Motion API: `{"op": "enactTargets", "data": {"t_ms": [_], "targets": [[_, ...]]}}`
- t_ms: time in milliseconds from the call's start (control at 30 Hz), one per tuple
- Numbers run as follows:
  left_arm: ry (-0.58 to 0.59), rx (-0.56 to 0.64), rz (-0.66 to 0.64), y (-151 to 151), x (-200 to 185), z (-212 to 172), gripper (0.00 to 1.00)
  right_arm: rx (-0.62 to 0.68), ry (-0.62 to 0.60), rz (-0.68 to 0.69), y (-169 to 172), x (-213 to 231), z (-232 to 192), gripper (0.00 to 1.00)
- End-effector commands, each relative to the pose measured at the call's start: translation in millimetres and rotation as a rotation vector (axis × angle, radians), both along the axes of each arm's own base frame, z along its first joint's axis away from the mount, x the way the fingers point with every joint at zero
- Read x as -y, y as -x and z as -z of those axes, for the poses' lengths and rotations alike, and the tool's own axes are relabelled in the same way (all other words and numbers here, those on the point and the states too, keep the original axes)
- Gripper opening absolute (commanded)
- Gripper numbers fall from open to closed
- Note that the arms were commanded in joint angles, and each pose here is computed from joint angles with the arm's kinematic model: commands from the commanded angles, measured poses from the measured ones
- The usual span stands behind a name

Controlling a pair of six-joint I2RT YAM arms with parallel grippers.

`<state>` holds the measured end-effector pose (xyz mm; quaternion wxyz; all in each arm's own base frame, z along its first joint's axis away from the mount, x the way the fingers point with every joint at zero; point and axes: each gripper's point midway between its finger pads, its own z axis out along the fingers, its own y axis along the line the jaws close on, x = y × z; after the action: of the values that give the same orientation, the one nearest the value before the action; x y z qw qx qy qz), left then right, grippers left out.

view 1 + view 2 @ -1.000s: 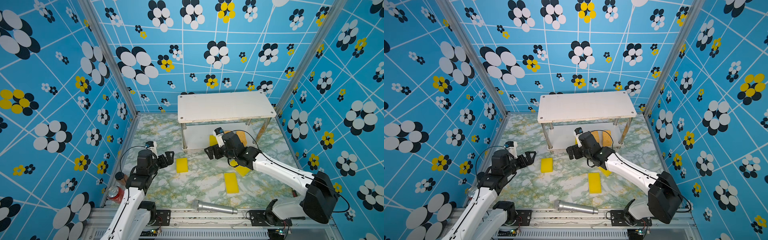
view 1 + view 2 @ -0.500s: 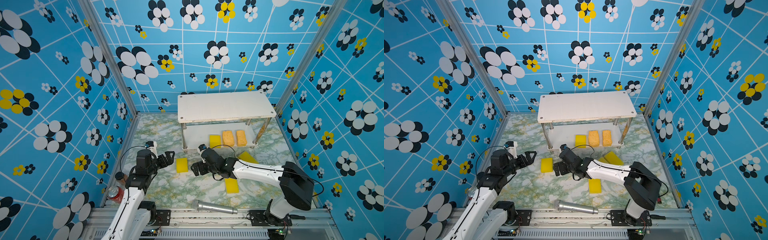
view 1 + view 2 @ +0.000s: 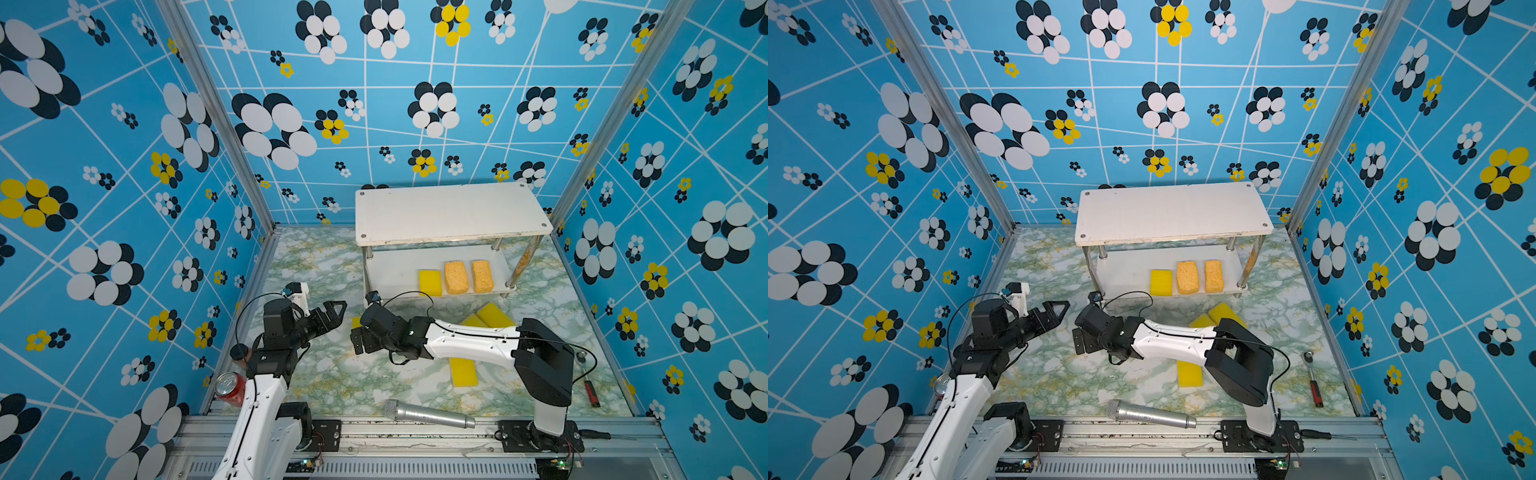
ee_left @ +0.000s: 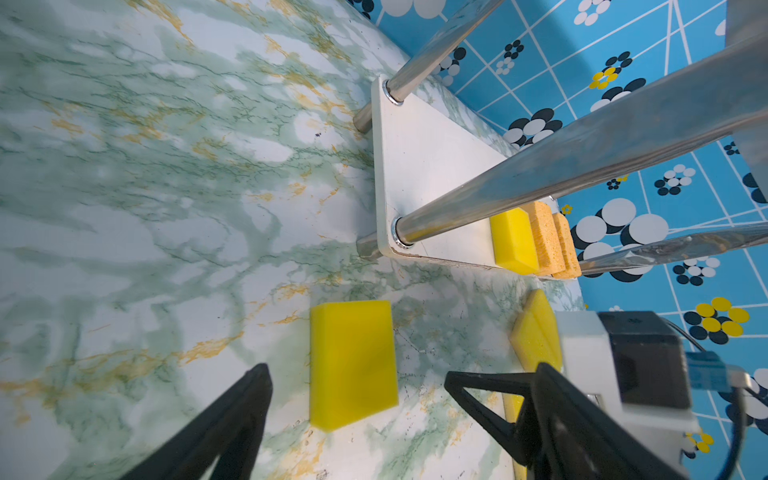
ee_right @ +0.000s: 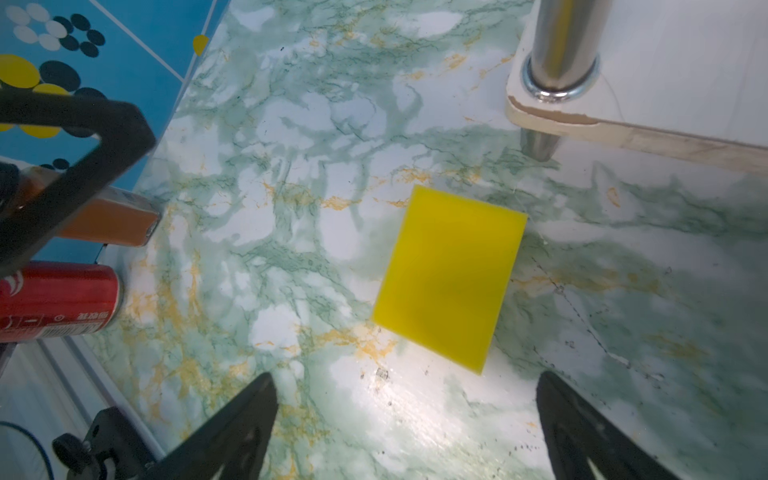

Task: Place and organize the cleaning sponges onto the shelf
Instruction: 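Lower the right gripper onto a yellow sponge near the left arm and close it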

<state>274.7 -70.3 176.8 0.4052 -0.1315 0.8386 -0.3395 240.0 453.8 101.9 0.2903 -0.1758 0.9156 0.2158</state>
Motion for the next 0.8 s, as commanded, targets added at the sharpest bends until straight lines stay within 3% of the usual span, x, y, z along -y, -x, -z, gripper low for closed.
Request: {"op": "enactTargets", "data": {"t_ms": [0,500,767], "targets": [[0.029,0.045,0.022,-1,3,-15,0.99,-0.016,0.067,0.045,1,1,13,0.99],[0.052,0.051,0.015,0,1,-17,0.99,-0.037,0.200,0.070,-4,-4,48,0.99],[0.070,0.052,0.004,-1,0,-17,0.99,-0.017,0.190,0.067,-10,-15,45,0.99]]}}
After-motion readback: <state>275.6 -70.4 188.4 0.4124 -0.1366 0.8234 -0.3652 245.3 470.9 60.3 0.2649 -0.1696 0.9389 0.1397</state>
